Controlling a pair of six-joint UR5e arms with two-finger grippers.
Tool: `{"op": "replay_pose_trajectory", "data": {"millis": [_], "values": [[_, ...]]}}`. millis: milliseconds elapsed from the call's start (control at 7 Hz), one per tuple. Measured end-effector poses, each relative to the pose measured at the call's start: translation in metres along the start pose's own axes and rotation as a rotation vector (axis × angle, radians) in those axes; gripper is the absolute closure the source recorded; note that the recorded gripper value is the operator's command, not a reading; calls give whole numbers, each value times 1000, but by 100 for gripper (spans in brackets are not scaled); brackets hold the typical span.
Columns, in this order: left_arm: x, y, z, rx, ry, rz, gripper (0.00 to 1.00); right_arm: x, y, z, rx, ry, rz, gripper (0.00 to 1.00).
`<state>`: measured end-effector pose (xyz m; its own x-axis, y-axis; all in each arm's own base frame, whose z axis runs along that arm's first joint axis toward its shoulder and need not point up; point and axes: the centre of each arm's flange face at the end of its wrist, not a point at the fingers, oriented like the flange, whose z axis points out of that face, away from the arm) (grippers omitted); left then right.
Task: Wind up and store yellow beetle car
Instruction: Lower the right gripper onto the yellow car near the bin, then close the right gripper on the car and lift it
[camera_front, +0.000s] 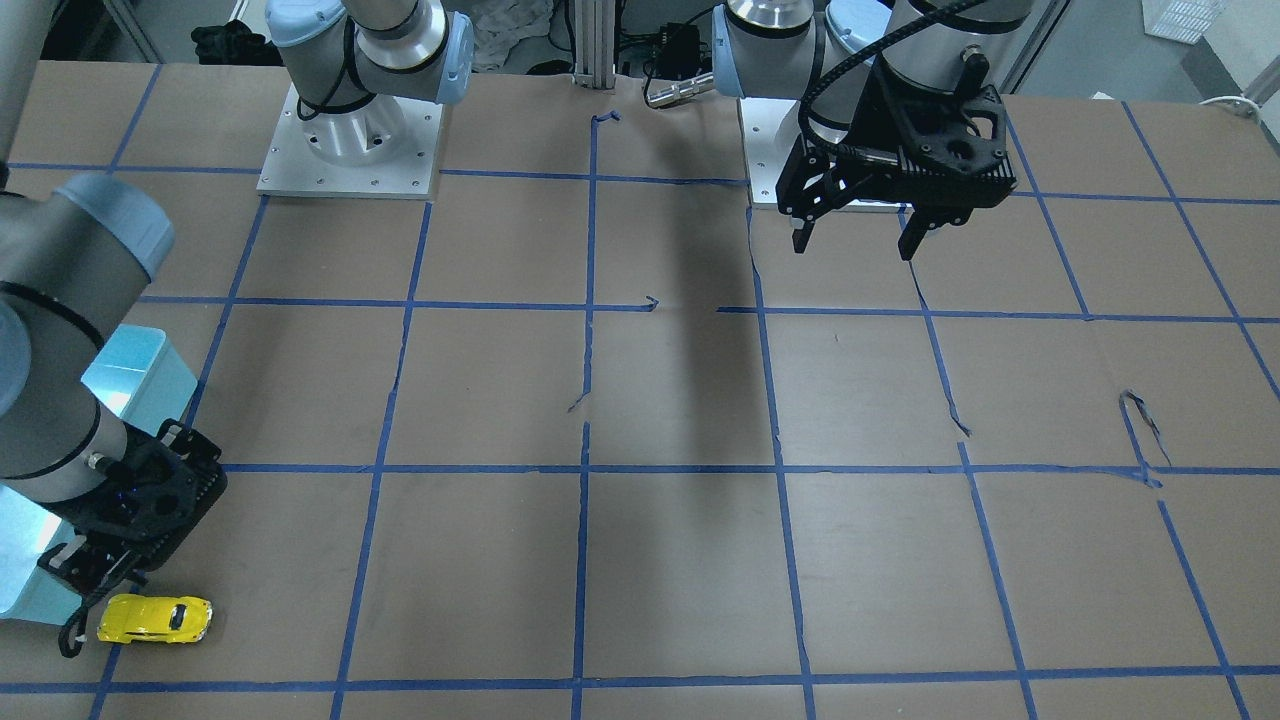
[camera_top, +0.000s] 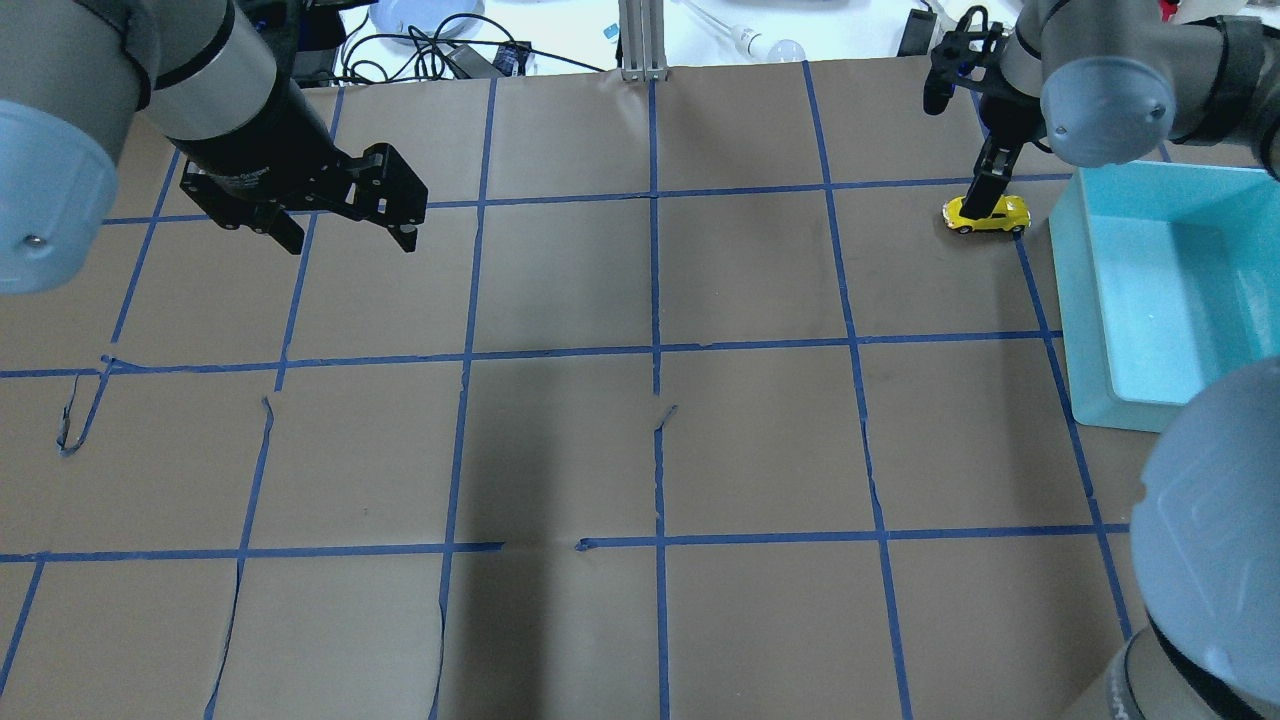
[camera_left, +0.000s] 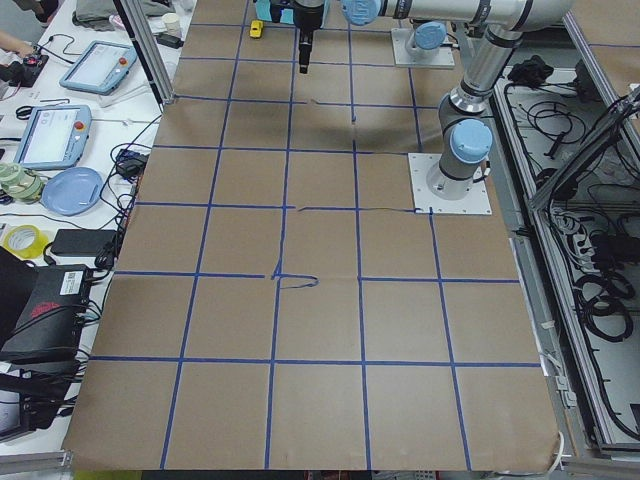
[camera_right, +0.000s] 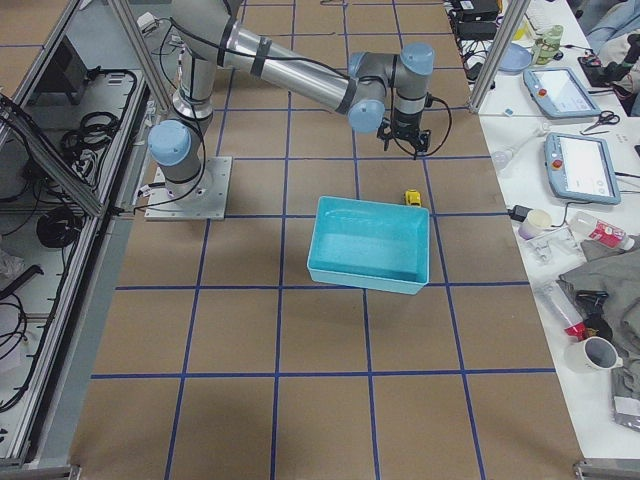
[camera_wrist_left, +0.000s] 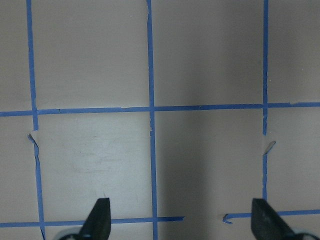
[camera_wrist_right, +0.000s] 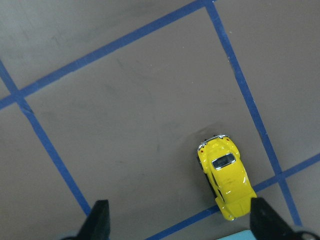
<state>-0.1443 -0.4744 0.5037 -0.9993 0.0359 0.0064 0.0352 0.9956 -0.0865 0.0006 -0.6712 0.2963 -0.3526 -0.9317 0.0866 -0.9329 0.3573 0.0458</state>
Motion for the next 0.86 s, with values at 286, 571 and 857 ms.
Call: {"op": "replay_pose_trajectory", "data": {"millis": [286,571,857], "values": [[-9,1,6,-20,-19,7,0,28,13,46,-9,22,-254,0],[-28,-1,13,-38,-21,-19,0,47,14,74,-15,30,-333,0],[-47,-5,15,-43,-15,8,0,53,15,94,-21,17,-349,12]]}}
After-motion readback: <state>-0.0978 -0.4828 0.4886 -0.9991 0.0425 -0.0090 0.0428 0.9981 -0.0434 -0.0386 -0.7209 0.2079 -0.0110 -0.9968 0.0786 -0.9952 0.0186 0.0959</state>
